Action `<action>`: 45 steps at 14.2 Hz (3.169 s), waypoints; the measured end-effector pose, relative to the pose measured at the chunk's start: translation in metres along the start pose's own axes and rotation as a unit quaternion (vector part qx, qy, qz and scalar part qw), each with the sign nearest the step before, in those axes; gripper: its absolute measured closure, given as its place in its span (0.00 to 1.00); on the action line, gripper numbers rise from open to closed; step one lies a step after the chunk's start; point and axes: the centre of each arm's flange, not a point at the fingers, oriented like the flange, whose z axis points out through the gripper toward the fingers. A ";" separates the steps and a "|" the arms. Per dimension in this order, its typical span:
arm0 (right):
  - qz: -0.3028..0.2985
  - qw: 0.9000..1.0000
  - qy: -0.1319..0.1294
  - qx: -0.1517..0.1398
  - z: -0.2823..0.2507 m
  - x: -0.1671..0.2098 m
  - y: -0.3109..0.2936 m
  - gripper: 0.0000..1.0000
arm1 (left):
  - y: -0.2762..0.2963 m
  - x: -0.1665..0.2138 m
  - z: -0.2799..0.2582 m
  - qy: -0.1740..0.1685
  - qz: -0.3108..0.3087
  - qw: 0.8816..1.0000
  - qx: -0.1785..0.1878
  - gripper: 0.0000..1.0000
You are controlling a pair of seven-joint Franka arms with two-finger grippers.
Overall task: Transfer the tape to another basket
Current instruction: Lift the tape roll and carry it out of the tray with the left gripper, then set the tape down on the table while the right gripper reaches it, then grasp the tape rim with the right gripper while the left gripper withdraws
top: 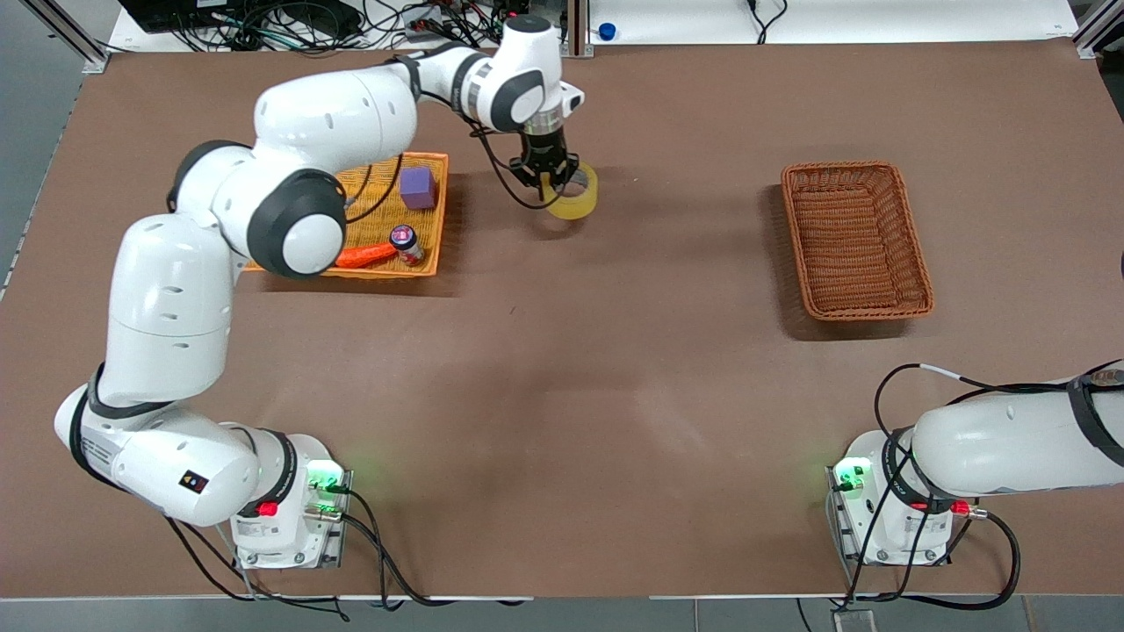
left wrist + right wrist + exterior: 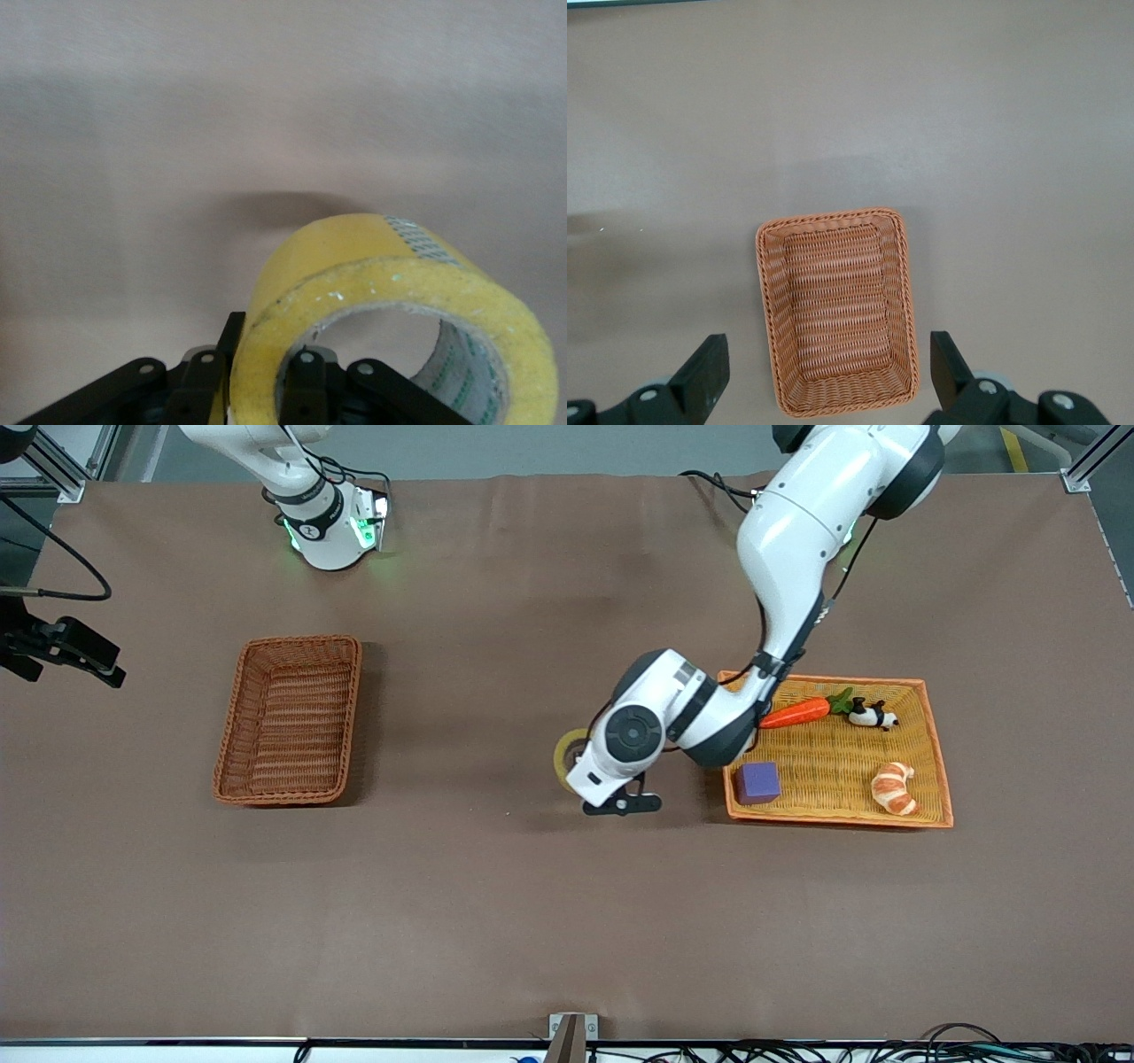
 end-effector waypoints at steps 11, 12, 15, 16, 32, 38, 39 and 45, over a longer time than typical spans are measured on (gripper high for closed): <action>0.002 1.000 0.016 0.002 -0.005 0.003 0.002 0.00 | 0.051 -0.012 0.036 0.028 0.005 0.999 -0.023 0.34; 0.001 1.000 0.016 0.002 -0.005 0.003 0.001 0.00 | 0.051 -0.012 0.027 0.032 0.001 0.999 -0.027 0.25; -0.028 1.000 0.001 0.008 0.012 0.007 -0.035 0.00 | 0.045 -0.010 -0.015 0.042 -0.006 0.999 -0.028 0.00; -0.039 0.999 -0.008 0.010 0.030 0.012 -0.062 0.00 | 0.036 -0.006 -0.034 0.044 -0.012 0.999 -0.027 0.00; -0.013 0.999 -0.047 -0.004 0.354 -0.054 -0.417 0.00 | -0.259 0.004 -0.271 0.136 0.010 0.990 -0.021 0.00; -0.017 0.999 -0.046 0.004 0.381 -0.098 -0.449 0.00 | -0.322 -0.029 -0.324 0.176 0.044 0.983 0.008 0.00; -0.018 0.999 -0.046 0.008 0.392 -0.106 -0.449 0.00 | -0.335 -0.035 -0.333 0.183 0.044 0.982 0.012 0.00; 0.002 0.999 -0.049 0.022 0.434 -0.117 -0.448 0.00 | -0.382 -0.069 -0.367 0.186 0.020 0.982 0.018 0.00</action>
